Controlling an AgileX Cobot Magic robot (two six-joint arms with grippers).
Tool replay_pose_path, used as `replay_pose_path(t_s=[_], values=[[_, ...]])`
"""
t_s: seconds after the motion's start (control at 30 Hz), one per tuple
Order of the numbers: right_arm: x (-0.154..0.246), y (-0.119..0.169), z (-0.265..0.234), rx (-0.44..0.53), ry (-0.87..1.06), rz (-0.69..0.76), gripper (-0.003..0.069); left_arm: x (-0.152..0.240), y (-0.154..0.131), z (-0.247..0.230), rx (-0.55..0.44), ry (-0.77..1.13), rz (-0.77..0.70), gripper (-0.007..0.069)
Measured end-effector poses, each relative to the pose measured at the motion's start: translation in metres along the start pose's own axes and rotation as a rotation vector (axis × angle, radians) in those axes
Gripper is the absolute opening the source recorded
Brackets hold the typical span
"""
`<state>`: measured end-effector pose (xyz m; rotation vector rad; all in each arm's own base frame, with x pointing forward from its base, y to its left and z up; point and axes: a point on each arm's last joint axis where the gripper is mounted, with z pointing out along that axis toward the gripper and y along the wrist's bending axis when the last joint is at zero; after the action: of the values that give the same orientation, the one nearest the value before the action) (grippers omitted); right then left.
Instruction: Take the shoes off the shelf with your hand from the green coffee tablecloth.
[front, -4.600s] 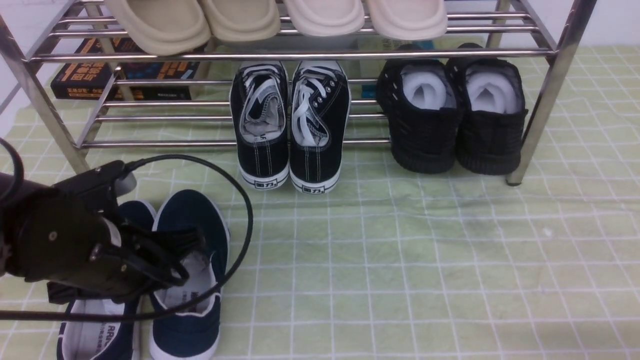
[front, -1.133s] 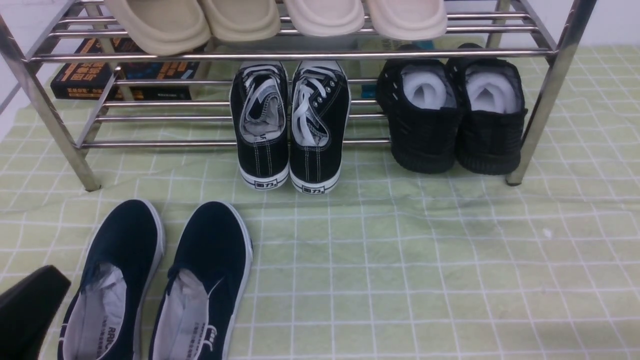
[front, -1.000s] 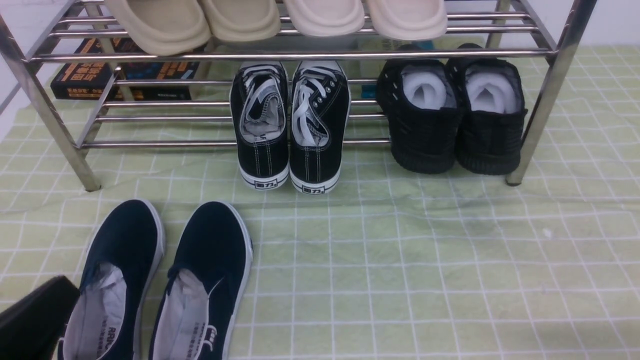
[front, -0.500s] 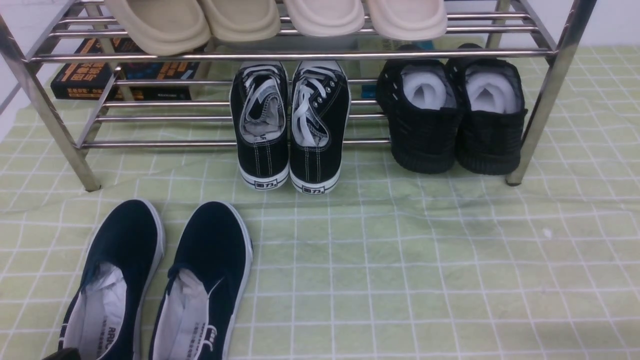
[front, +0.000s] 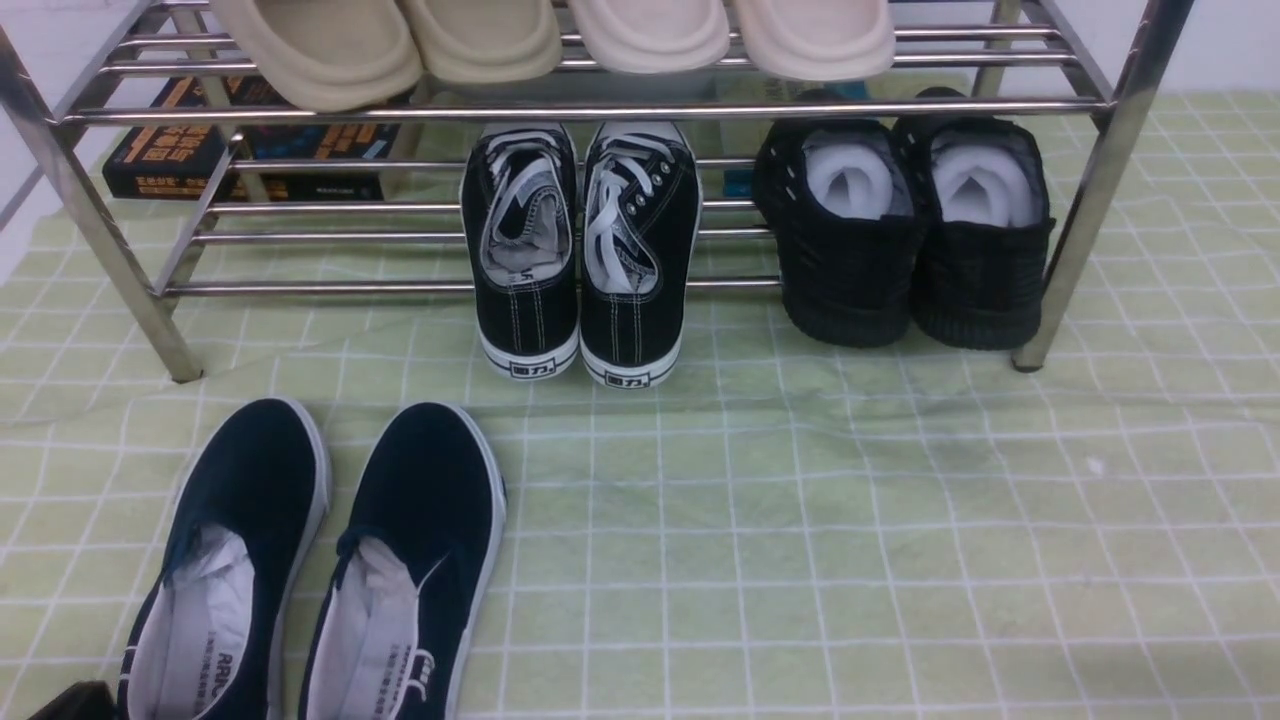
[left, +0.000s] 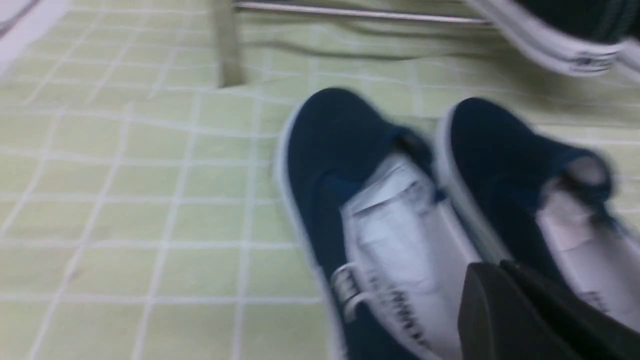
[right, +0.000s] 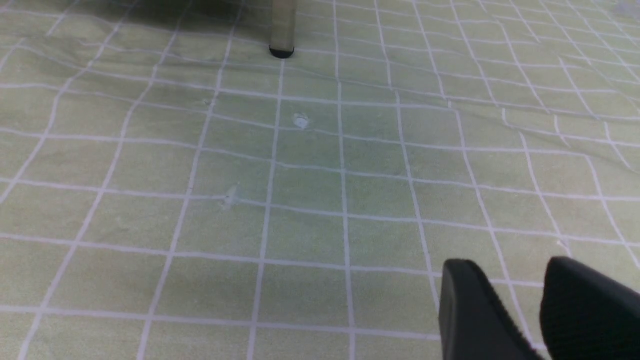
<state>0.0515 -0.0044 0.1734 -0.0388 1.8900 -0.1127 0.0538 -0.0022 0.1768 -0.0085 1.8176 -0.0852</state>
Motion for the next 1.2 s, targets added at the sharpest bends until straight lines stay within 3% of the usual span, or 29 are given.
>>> replay_pose_path(t_s=[0.13, 1.2], values=[[0.0000, 0.0000, 0.0000, 0.000, 0.000, 0.000, 0.0237, 0.0009, 0.0022, 0.0001, -0.037, 0.005, -0.012, 0.0033], [0.0000, 0.0000, 0.0000, 0.000, 0.000, 0.000, 0.0237, 0.0025, 0.0025, -0.0002, -0.041, 0.029, -0.015, 0.0053]])
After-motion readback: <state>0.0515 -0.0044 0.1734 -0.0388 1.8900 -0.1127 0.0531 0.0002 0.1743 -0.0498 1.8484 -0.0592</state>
